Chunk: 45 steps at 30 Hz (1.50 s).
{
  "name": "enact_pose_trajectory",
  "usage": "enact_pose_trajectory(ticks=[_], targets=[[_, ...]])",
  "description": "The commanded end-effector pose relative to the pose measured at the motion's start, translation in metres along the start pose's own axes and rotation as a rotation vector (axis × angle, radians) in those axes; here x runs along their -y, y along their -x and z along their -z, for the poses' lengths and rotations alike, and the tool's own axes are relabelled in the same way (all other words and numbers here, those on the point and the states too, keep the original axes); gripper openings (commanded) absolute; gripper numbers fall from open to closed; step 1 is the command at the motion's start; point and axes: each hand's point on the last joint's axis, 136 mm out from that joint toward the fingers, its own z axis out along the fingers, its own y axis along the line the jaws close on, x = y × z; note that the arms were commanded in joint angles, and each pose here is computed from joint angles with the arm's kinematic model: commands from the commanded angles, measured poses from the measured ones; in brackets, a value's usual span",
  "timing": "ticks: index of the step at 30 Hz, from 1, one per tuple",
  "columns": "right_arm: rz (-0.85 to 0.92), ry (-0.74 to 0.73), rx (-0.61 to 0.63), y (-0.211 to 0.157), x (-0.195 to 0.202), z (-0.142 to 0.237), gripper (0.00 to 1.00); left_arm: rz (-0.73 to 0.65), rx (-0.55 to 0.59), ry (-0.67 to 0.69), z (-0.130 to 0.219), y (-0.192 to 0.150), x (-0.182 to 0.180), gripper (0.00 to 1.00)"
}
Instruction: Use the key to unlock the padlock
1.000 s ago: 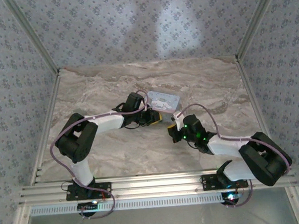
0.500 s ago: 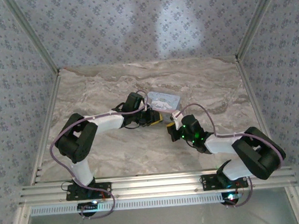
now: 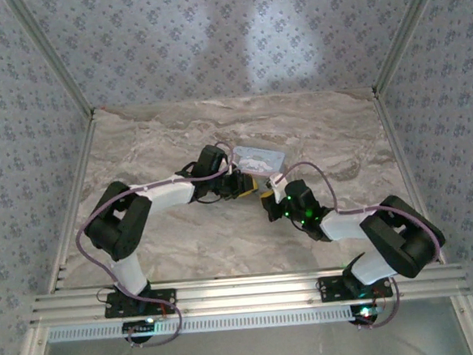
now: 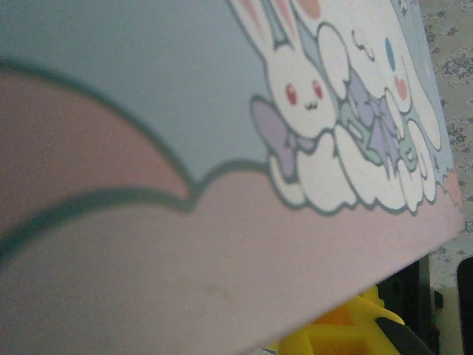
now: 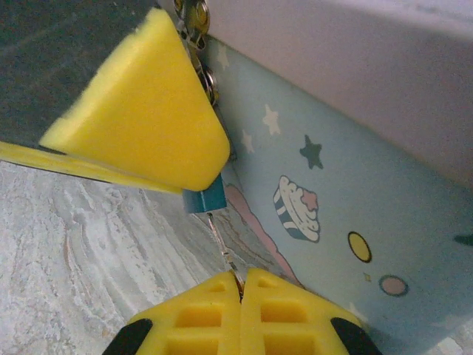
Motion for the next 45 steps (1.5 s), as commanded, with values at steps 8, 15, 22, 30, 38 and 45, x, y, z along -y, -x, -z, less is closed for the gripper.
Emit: enact_pose_trajectory(ticks=[8, 15, 22, 30, 38, 45], targets=[[0.016, -0.006, 0.070, 0.019, -0.001, -0.001, 0.00, -0.010, -0.005, -0.045, 0.009, 0.001, 0.017, 0.12], [0.010, -0.005, 0.075, 0.019, -0.001, 0.003, 0.00, -0.005, -0.003, -0.039, 0.008, 0.001, 0.014, 0.12], [0.010, -0.009, 0.078, 0.018, 0.000, 0.009, 0.00, -0.001, -0.001, -0.037, 0.007, 0.001, 0.013, 0.11], [0.009, -0.008, 0.087, 0.021, -0.001, 0.011, 0.00, 0.001, 0.000, -0.036, 0.007, 0.001, 0.011, 0.11], [0.012, -0.018, 0.127, 0.029, 0.001, 0.009, 0.00, 0.005, -0.003, -0.053, 0.009, -0.001, 0.016, 0.11], [0.026, -0.014, 0.198, 0.042, -0.001, 0.006, 0.00, 0.011, -0.012, -0.078, 0.013, -0.004, 0.024, 0.11]])
